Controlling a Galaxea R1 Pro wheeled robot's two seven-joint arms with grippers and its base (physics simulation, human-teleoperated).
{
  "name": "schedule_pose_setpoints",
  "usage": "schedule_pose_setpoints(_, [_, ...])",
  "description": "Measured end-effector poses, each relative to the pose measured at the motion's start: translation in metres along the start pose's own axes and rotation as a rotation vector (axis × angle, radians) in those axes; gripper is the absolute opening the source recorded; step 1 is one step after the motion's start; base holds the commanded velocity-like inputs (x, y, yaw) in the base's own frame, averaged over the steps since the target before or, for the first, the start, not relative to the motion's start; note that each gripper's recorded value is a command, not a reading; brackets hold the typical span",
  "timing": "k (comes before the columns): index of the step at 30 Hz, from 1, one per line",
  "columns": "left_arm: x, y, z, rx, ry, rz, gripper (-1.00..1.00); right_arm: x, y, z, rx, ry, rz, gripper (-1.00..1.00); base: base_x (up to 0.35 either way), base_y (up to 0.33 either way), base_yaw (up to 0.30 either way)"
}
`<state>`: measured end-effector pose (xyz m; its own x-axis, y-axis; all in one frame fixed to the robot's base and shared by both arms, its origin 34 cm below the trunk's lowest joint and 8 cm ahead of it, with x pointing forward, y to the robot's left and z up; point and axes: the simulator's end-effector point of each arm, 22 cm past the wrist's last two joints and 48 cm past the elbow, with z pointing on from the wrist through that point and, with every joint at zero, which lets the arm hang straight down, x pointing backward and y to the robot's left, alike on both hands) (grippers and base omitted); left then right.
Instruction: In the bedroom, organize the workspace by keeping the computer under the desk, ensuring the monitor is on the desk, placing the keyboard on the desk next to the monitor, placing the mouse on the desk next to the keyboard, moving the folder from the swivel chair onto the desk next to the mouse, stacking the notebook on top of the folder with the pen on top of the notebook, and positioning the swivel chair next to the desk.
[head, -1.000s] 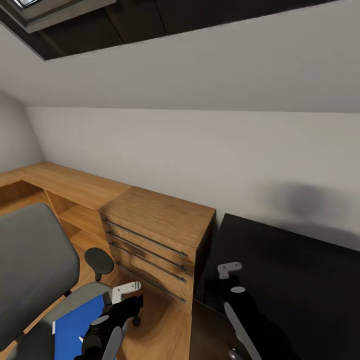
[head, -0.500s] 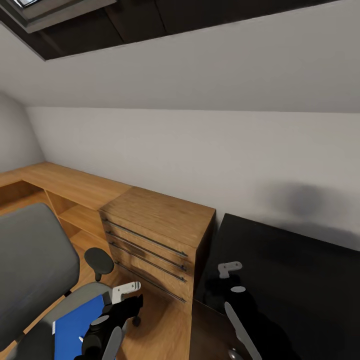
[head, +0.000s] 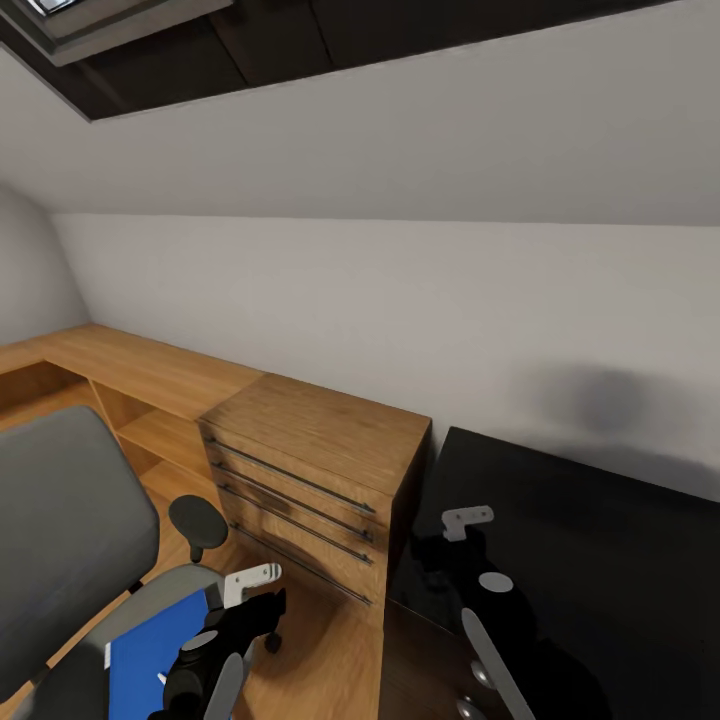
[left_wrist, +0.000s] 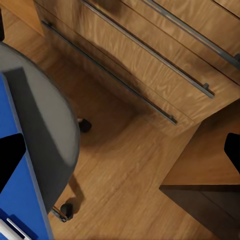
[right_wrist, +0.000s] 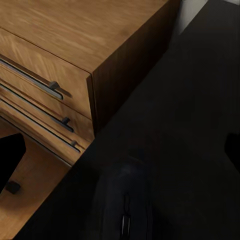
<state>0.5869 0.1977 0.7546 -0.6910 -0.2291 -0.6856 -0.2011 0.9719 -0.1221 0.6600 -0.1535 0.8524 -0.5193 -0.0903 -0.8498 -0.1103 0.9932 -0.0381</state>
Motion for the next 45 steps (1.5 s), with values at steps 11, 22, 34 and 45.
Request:
schedule_pose_setpoints(11, [0.0, 0.0, 0.0, 0.0, 0.0, -0.001, 1.0, 0.0, 0.005, 0.0, -0.01, -0.001, 0.007, 1.0, -0.104, 0.002, 0.0])
schedule_pose_setpoints(22, [-0.001, 0.0, 0.0, 0.001, -0.002, -0.002, 1.0, -0.001, 0.006, 0.0, -0.013, -0.003, 0.009, 1.0, -0.321, 0.065, -0.014])
schedule_pose_setpoints(34, [-0.01, -0.002, -0.004, 0.006, -0.022, -0.005, 1.0, -0.003, 0.005, -0.002, -0.012, -0.009, 0.008, 1.0, -0.334, 0.086, -0.233])
schedule_pose_setpoints(45, [-0.01, -0.002, -0.005, 0.006, -0.023, -0.004, 1.0, -0.003, 0.007, -0.002, -0.014, -0.008, 0.008, 1.0, -0.334, 0.127, -0.262])
